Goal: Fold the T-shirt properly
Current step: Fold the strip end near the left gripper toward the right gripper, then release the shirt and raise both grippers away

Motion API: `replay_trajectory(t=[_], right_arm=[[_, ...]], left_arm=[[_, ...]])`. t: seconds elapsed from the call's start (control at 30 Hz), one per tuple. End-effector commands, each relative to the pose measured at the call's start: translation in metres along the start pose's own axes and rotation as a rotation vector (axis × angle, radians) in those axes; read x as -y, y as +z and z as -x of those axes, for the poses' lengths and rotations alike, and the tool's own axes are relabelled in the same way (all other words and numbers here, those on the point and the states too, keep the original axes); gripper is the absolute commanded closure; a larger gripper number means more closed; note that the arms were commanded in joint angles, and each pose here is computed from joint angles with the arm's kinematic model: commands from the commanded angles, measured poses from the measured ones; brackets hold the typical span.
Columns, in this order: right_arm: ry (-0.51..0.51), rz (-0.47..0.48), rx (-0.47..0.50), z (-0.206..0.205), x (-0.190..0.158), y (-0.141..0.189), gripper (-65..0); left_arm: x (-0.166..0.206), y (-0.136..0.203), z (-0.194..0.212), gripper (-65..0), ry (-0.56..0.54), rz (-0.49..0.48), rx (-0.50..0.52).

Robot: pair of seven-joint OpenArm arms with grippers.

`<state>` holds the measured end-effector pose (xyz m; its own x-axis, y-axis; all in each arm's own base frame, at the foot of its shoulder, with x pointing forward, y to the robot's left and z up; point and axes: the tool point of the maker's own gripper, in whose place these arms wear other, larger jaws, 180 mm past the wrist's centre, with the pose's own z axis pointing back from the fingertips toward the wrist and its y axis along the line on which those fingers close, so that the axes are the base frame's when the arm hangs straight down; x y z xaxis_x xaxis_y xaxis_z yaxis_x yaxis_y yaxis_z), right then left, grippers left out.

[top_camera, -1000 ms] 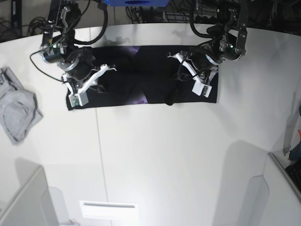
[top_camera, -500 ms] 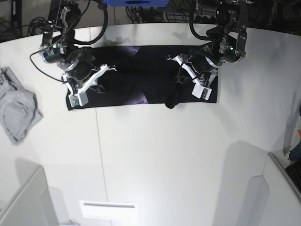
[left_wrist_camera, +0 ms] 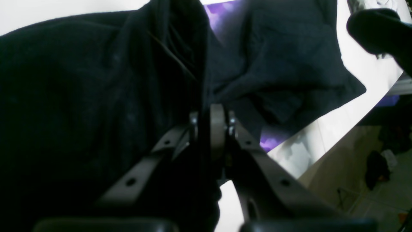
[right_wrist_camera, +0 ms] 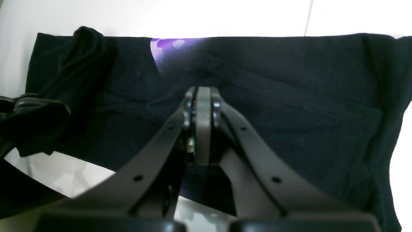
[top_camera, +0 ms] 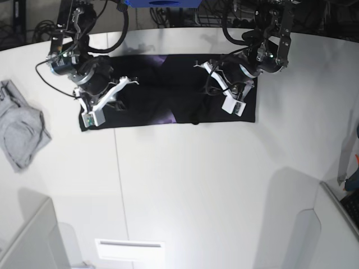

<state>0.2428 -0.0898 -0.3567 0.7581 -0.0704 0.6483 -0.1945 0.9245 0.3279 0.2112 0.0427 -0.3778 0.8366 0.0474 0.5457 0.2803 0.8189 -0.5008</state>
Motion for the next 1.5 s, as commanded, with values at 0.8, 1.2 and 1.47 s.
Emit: replay_trajectory(t=[0.8,1.2,1.47], right_arm=[[0.013,-0.006,0.047,-0.013,-0.002,0.004,0.0],[0.013,-0.003,0.05,-0.016,0.0,0.004,0.0],[-0.18,0.06,0.075,-0.038,0.069,0.045,-25.7]], left_arm=[[0.006,0.001,-0.009,0.0,-0.01,0.02,0.033],[0.04,-0.018,-0.01,-38.3,-0.056,0.114,0.005],[-0.035,0.026,-0.022,0.0,0.013,-0.086,0.088]])
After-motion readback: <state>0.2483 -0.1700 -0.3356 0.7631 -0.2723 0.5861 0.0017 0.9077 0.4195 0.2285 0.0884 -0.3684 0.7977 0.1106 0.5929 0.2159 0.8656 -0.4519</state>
